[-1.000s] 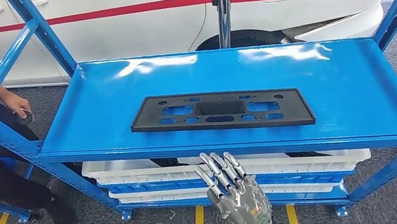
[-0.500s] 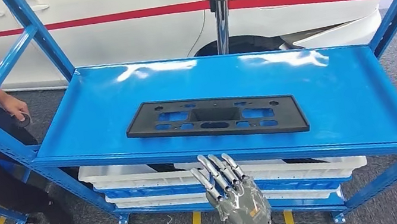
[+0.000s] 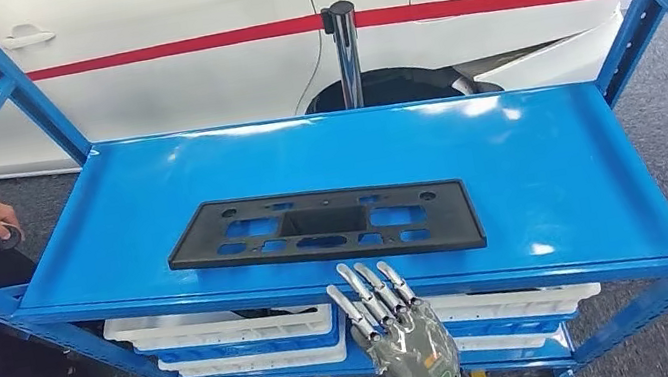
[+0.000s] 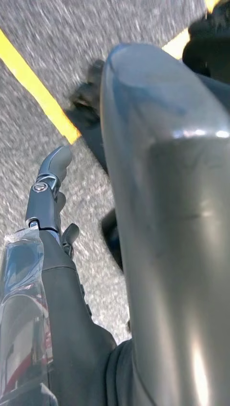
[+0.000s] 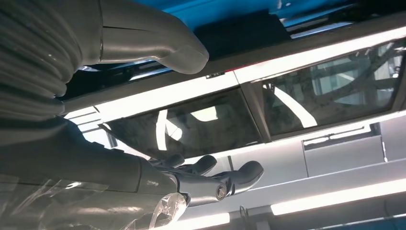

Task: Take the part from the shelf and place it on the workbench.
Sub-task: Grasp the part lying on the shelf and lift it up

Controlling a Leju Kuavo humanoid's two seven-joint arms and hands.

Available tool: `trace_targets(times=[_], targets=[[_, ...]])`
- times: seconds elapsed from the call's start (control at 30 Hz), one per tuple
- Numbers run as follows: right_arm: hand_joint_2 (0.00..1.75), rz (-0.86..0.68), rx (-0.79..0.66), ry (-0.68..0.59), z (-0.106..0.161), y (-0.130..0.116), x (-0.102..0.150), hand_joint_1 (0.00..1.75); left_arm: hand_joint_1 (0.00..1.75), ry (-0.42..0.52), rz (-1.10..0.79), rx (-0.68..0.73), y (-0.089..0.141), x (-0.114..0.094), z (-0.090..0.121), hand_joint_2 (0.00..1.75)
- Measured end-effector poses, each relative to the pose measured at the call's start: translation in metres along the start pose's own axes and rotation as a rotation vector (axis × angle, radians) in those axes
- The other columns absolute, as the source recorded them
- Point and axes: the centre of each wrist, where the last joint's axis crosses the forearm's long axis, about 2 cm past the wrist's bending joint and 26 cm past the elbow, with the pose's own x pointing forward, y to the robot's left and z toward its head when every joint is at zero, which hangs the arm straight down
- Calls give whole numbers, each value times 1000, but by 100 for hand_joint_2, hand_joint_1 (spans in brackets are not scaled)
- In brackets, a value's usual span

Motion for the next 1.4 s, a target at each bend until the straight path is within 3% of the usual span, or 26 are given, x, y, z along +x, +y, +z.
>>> trace_targets(times=[1.4], targets=[[175, 45, 40, -21, 4, -4, 0, 0, 0, -19, 14, -8, -7, 10, 0, 0]])
